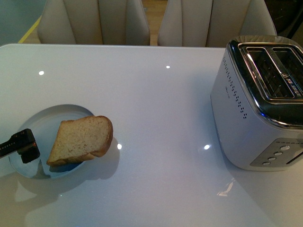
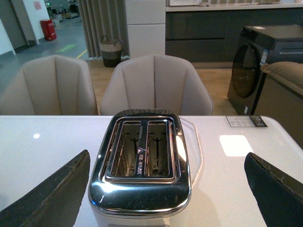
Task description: Left arm holds plate, right arm toasts bread
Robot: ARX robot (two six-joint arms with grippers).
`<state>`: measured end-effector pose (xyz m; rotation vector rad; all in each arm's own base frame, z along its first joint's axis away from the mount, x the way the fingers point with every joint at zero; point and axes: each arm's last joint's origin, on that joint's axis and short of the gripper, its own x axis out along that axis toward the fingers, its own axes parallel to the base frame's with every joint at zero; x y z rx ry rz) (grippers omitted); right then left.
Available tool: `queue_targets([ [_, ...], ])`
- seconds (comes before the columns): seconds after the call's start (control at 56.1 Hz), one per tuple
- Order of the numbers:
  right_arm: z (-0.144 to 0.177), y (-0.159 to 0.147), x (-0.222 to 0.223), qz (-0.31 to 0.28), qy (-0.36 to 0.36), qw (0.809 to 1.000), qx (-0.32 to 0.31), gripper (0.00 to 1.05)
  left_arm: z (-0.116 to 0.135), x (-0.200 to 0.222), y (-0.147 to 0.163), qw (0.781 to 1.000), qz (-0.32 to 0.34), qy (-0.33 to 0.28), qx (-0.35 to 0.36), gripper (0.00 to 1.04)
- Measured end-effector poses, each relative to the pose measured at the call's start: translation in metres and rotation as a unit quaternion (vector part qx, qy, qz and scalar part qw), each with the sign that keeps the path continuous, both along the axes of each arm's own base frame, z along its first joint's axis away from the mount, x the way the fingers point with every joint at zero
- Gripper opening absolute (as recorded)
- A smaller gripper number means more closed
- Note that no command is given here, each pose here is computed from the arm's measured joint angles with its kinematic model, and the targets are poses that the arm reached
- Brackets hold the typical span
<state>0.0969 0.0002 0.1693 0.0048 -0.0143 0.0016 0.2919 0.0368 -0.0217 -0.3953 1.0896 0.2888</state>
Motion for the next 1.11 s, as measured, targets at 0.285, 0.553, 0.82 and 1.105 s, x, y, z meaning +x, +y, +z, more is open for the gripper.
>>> queue_targets([
  [0.285,0.0,0.0,0.0,0.0,0.0,1.0,0.0,0.96,-0.007,0.015,0.0,1.0,0.005,-0.002,-0.002,0.97],
  [0.553,0.0,0.0,0.0,0.0,0.0,1.0,0.0,0.96,-0.01,0.02,0.0,0.999,0.026,-0.001,-0.019,0.49],
  [0.82,0.0,0.0,0.0,0.0,0.0,1.0,0.0,0.96,-0.01,0.018,-0.003,0.995,0.063,-0.002,-0.076,0.09],
  [1.105,0.0,0.0,0.0,0.0,0.0,1.0,0.0,0.96,-0.004,-0.005,-0.007,0.981,0.132,-0.003,-0.144,0.03],
])
